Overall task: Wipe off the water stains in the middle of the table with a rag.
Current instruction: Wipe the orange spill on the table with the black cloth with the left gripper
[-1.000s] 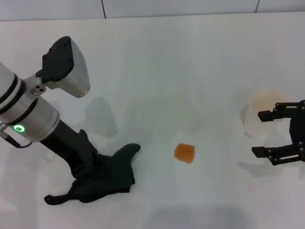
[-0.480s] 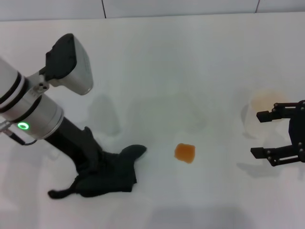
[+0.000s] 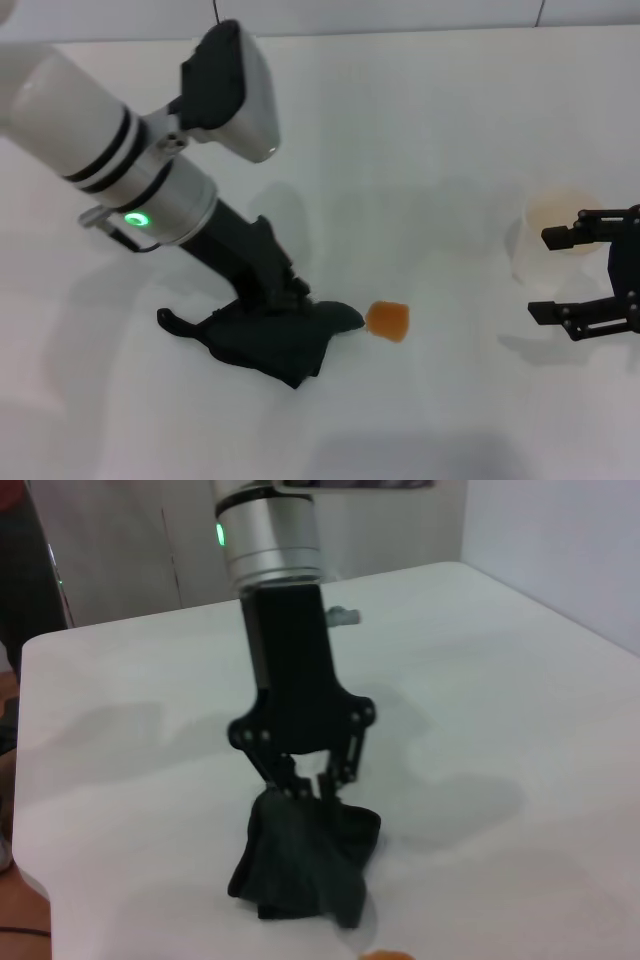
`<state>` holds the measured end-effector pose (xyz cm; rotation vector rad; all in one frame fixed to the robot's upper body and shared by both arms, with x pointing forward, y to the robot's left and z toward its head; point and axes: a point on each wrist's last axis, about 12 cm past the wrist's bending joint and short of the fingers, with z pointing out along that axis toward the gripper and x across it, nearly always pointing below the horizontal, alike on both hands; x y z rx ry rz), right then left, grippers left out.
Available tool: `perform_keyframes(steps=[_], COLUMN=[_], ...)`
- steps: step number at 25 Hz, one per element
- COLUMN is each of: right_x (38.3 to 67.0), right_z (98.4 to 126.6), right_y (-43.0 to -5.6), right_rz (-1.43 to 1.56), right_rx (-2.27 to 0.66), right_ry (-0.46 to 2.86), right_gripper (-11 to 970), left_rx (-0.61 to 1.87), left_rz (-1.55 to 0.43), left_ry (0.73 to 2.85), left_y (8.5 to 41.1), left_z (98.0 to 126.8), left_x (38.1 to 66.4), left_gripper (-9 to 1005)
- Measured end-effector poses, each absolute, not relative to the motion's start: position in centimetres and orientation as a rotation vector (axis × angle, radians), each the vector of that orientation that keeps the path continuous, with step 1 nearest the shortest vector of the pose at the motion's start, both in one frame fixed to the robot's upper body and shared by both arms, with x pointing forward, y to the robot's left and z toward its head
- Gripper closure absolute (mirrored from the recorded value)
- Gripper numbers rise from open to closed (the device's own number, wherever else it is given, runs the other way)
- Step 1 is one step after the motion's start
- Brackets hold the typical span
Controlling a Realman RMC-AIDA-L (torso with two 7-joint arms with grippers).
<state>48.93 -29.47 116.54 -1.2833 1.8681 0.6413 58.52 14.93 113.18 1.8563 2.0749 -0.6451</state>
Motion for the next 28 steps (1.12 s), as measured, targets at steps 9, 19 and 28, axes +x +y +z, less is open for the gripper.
perform_keyframes(steps=[9, 19, 28], right_x=[48.9, 48.7, 48.6], right_z=[116.6, 116.5, 116.4], right_y=[-29.5, -29.8, -29.8], right_rz=[0.638, 0.645, 0.658], right_rx=[-1.284, -1.271, -1.258], right_ry=[1.866, 1.875, 1.880], right_gripper=[132, 131, 131], left_rx=[1.928, 1.929, 1.841], left_rz=[-0.613, -0.629, -0.655], left_ry=[1.981, 1.993, 2.078], left_y=[12.0, 12.3, 14.5], left_z=[113.8, 113.8, 113.1], left_x=[59.0, 58.9, 58.7], left_gripper=[889, 893, 898])
